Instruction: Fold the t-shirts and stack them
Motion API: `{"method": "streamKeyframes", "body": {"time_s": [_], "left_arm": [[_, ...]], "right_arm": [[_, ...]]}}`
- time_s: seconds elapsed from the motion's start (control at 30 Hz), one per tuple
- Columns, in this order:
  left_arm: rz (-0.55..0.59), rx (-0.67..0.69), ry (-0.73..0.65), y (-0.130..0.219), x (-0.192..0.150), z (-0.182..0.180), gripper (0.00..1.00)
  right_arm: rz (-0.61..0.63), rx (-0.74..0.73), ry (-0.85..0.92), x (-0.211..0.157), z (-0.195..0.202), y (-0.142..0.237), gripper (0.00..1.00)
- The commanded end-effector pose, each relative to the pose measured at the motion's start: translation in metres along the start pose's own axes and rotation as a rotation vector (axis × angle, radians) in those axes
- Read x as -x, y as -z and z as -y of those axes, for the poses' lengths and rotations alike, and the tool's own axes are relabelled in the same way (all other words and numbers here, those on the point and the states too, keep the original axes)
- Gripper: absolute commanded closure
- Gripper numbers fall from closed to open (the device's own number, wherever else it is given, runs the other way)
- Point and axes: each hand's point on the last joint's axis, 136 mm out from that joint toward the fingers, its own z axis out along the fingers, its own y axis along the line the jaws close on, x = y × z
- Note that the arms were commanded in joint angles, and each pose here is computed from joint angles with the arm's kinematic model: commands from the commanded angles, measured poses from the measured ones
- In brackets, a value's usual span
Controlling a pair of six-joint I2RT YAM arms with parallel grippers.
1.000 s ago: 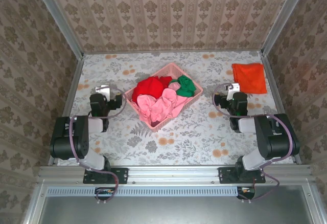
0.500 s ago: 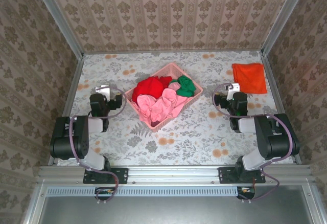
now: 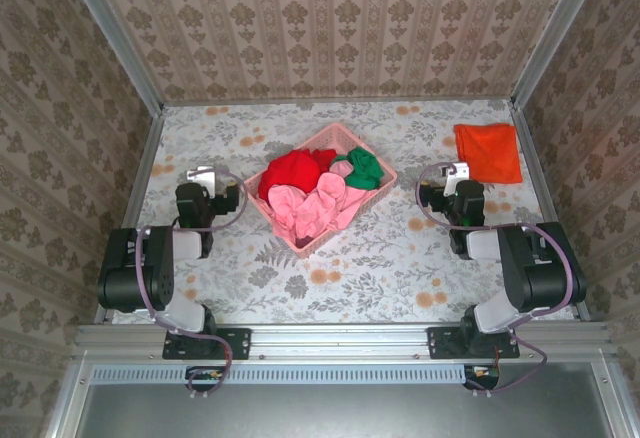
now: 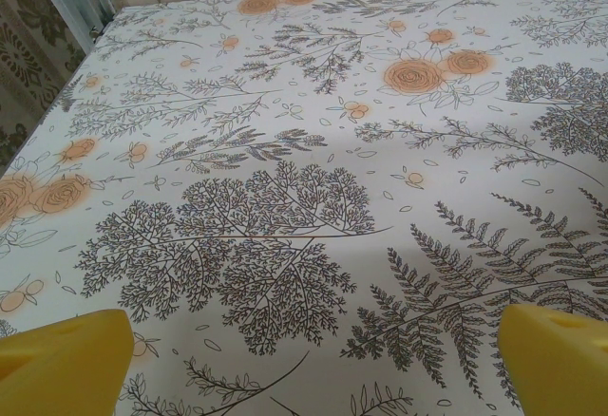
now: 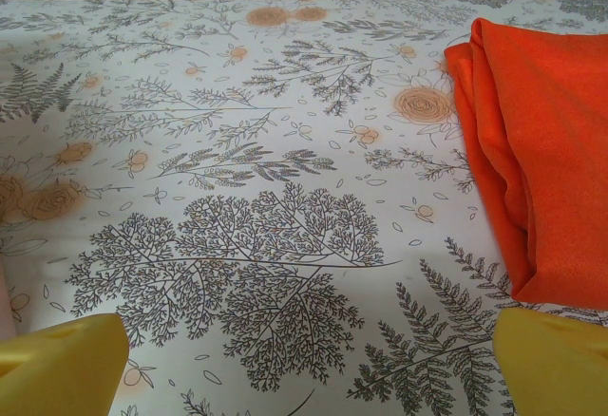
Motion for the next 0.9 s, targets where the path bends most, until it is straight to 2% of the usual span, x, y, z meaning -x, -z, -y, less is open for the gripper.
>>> {"method": "streamKeyframes", "body": {"time_s": [0.0,0.2,0.3,0.37,0.47,0.53,0.67,0.77,0.87], "left_arm": [[0.046,-0.002,-0.024,0.007,0.013,0.003,0.00],[0.031,0.041,-0.066,0.027,0.030,0.002,0.00],[0.050,0.109,-0.091,0.043,0.044,-0.006,0.00],[0.080,0.132,-0.095,0.056,0.059,-0.009,0.00],[0.123,0.095,-0.132,0.075,0.091,0.003,0.00],[0.139,0.034,-0.133,0.086,0.111,0.020,0.00],[0.149,-0.147,-0.160,0.105,0.146,0.081,0.00],[0.118,-0.295,-0.217,0.118,0.150,0.140,0.00],[0.023,-0.414,-0.199,0.124,0.141,0.189,0.00]], "right_arm": [[0.041,-0.018,-0.022,0.014,0.004,0.000,0.00],[0.033,0.007,-0.008,0.035,0.000,0.012,0.00],[0.063,0.013,-0.004,0.053,-0.002,0.025,0.00],[0.084,0.021,-0.013,0.065,-0.003,0.033,0.00],[0.108,0.043,-0.021,0.085,-0.008,0.051,0.00],[0.122,0.064,-0.032,0.095,-0.011,0.063,0.00],[0.156,0.142,-0.058,0.105,-0.025,0.093,0.00],[0.179,0.188,-0.069,0.106,-0.035,0.115,0.00],[0.195,0.219,-0.101,0.103,-0.044,0.132,0.00]]}}
